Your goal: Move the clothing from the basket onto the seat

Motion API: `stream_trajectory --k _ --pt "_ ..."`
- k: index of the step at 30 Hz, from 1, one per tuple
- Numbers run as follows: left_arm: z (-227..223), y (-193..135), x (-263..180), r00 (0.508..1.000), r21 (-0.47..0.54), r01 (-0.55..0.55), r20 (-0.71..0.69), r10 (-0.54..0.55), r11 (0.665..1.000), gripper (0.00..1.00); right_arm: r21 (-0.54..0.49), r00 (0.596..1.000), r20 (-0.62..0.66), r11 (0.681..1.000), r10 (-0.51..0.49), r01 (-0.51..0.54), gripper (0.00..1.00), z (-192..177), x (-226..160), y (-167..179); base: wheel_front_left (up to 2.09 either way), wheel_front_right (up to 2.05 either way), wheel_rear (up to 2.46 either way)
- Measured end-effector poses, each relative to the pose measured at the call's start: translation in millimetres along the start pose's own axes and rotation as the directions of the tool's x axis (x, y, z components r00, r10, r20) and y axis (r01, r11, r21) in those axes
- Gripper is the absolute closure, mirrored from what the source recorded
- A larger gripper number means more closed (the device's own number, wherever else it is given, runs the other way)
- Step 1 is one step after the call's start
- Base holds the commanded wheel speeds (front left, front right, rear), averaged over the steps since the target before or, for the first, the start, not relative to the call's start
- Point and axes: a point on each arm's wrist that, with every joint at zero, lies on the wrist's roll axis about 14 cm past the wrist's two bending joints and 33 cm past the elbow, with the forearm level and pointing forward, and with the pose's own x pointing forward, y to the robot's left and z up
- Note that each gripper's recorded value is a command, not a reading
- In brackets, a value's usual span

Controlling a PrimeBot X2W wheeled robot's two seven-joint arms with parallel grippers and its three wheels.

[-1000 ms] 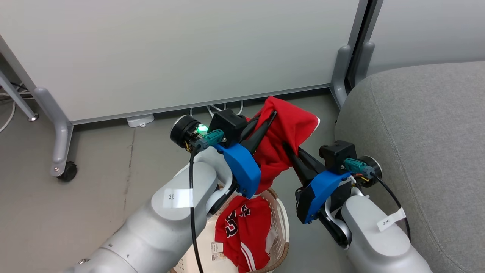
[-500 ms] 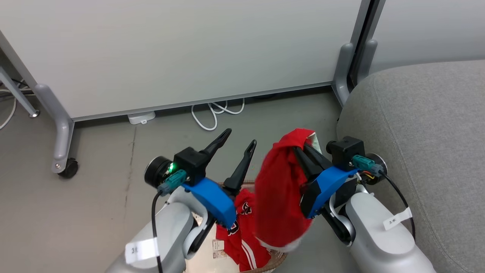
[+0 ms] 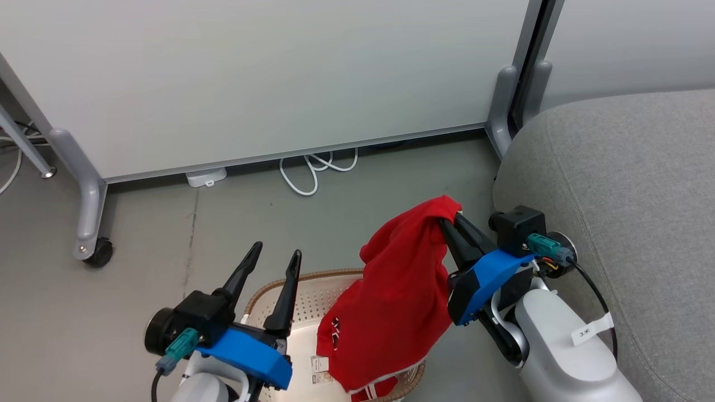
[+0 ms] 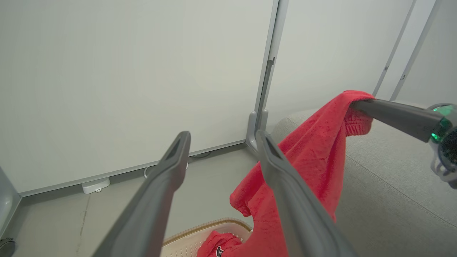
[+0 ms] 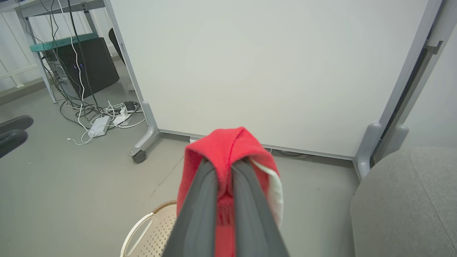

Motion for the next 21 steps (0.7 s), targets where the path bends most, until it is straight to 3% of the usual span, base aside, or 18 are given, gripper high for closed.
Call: stream_trajectory --k 8,21 --pt "-5.1 17.9 -17.7 0.996 -0.018 -0.091 0.007 0.091 0.996 0.0 0.005 1.0 0.004 1.0 -0.013 0.013 1.0 0.3 -2.7 -3.2 0.0 0.0 0.0" --pt "-11.8 15.0 -12.9 0.996 -0.02 -0.087 -0.008 0.087 0.996 0.0 -0.013 0.999 0.006 0.999 -0.041 0.041 1.0 3.3 -9.5 -13.6 0.0 0.0 0.0"
